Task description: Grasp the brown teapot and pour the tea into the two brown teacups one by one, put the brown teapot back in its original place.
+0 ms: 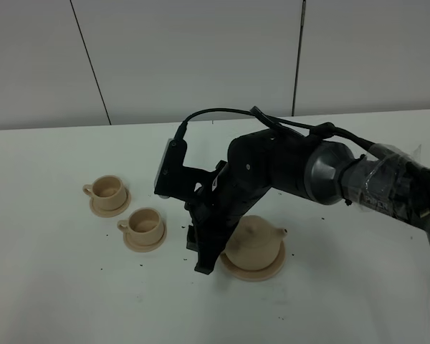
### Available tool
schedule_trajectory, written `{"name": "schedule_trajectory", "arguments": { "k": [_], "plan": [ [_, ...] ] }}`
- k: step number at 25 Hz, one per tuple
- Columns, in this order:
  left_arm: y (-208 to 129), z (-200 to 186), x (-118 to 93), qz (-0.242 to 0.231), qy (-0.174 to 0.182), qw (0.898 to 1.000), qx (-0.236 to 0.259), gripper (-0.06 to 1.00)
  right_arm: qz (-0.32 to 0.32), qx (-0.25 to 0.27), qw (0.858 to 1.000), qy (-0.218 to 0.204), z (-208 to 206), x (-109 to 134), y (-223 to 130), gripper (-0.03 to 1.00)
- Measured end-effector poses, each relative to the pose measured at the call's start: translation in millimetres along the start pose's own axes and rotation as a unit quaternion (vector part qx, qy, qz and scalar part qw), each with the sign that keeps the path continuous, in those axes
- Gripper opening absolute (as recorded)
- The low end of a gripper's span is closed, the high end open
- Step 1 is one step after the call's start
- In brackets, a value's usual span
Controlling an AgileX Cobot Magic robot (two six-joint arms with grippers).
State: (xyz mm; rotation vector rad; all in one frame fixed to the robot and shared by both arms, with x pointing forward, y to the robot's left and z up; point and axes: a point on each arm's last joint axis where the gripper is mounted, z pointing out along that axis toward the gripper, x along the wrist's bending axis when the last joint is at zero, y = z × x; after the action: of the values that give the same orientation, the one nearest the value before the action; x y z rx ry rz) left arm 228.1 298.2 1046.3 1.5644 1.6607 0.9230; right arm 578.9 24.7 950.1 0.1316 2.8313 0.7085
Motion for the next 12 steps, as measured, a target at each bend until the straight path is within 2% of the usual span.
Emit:
{"name": "schedule_trajectory", "arguments": {
  "k": [12],
  "plan": [
    [0,0,0,0.000,0.000,1.000,0.000,0.30,-0.006,0.007,1.000,-0.003,15,1,-4,0.41]
  ]
}}
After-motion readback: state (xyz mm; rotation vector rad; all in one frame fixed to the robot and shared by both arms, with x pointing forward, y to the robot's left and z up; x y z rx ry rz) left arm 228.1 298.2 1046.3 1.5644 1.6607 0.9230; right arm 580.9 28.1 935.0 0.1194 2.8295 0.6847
